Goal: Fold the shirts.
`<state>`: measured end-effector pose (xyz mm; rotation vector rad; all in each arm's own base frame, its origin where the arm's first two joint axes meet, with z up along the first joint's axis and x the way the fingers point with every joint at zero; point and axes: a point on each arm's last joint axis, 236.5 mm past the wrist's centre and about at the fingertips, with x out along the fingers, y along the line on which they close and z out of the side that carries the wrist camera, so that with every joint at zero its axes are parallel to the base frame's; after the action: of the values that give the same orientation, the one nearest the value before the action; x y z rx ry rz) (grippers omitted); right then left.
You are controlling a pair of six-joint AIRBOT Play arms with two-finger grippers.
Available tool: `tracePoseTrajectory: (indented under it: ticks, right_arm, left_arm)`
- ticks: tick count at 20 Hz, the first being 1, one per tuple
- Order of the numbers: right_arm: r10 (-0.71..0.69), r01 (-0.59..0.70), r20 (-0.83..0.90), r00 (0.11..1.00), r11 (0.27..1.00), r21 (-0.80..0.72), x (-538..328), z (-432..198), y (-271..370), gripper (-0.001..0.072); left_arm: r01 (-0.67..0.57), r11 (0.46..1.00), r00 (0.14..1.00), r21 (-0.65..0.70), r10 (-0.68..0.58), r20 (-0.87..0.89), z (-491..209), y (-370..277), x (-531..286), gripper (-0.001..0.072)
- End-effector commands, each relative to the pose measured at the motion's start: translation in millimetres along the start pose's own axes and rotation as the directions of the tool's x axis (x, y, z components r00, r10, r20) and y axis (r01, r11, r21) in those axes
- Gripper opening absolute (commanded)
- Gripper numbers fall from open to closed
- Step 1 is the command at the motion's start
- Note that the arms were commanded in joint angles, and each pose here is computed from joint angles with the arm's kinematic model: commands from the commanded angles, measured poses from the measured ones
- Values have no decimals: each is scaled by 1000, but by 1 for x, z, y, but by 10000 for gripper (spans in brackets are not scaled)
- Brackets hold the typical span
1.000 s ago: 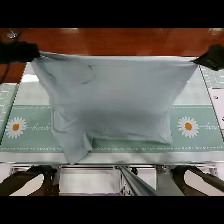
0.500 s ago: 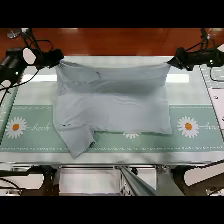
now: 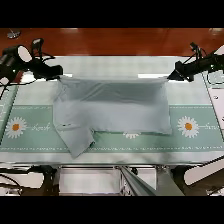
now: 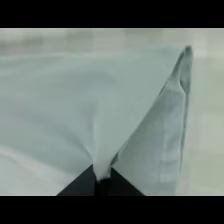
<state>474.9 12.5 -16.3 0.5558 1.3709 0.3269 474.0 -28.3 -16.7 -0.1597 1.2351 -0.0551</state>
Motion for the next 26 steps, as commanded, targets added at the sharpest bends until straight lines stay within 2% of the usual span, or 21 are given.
tracePoseTrajectory:
  ticks: [1,2,3,4,5,8,11,12,15,17,19,23,26]
  right_arm:
    - [-83,84,-157,984,996,0,22,-43,-22,30]
    - [-89,93,-156,984,996,15,34,-46,-24,44]
    - [-101,110,-158,982,993,45,41,-48,-26,283]
    - [-106,120,-166,980,990,78,40,-50,-27,627]
    - [-102,118,-176,979,990,78,33,-52,-27,616]
    - [-104,117,-129,986,988,104,-20,-52,-32,616]
    - [-162,162,-5,987,983,84,-77,-61,-48,615]
    - [-196,190,40,980,974,126,-87,-72,-62,615]
    - [-180,130,148,972,946,296,-63,-118,-85,615]
    - [-125,54,192,973,939,341,-32,-150,-80,615]
    - [-92,19,207,974,944,331,-15,-170,-75,614]
    - [-69,0,184,981,935,353,-5,-183,-72,614]
    - [-37,-29,177,983,934,355,-4,-184,-65,614]
  left_arm:
    - [10,998,969,56,5,-248,-58,9,17,23]
    - [12,999,956,46,2,-292,-68,9,24,37]
    - [15,999,942,38,-1,-337,-78,10,27,198]
    - [15,999,925,37,0,-381,-88,11,27,586]
    - [12,999,907,46,9,-421,-97,16,22,699]
    - [28,999,844,36,-4,-536,-126,36,-2,699]
    - [70,991,861,-118,-120,-493,-145,44,-21,699]
    - [93,981,879,-171,-162,-448,-153,46,-27,699]
    - [202,912,919,-356,-302,-252,-187,49,-32,699]
    - [294,808,912,-511,-397,-104,-207,44,-30,699]
    - [308,721,892,-621,-446,-74,-238,38,-24,699]
    - [422,642,833,-640,-554,-7,-259,3,-12,699]
    - [398,655,831,-642,-554,-50,-279,-9,0,698]
